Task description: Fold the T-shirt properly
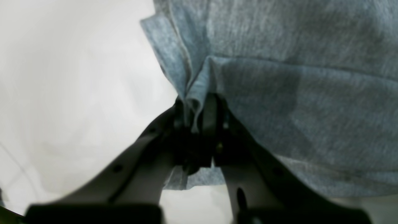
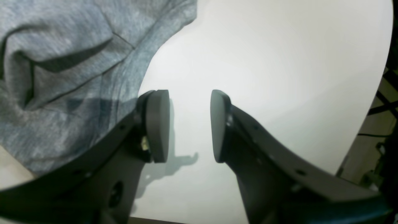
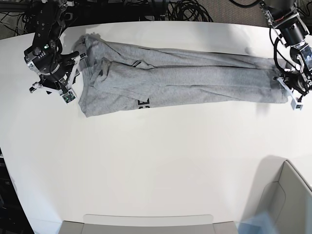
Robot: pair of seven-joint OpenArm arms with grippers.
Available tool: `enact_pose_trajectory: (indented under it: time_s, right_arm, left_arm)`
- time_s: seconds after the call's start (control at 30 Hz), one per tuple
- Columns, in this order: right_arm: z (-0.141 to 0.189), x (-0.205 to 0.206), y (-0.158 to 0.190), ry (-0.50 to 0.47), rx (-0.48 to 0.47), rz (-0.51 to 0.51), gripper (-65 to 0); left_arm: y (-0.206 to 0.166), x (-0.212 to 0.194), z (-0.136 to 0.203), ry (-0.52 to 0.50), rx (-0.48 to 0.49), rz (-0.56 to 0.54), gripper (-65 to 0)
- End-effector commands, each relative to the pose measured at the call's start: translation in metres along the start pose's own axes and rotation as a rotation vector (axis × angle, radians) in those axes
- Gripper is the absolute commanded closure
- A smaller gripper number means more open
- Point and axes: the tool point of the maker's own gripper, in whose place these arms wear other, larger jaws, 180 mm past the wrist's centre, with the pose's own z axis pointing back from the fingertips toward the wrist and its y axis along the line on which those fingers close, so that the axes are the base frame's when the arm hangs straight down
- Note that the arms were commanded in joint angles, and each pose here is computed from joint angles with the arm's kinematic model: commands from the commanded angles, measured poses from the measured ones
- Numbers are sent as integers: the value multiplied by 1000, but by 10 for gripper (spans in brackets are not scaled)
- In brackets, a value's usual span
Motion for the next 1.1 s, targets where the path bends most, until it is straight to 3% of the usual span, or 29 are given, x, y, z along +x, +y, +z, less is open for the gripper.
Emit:
enact_pose_trajectory:
  time_s: [0.0,0.17,0.33,0.5,0.63,0.93,1.07]
  right_arm:
    - [5,10,-5,-35,-17,11,-223]
    - [4,10,-3,-37,-11,5,-223]
    - [5,13,-6,-45,-19,6,-223]
    - [5,14,-6,-44,-19,7,-223]
    - [5,14,-6,-44,-19,7,-223]
    - [4,13,-7,-42,-20,11,-223]
    - [4,13,-6,-43,-19,12,-223]
  left_arm:
    - [12,8,9,-20,33,1,0]
    - [27,23,34,-67,102,-31,0]
    - [15,25,55,-88,143,-66,0]
    - [-7,48,88,-243,179,-78,0]
    - [-43,37,90,-276,157,-114,0]
    - [-165,43,103,-385,-1,-323,0]
    - [-195,46,103,-401,-59,-364,0]
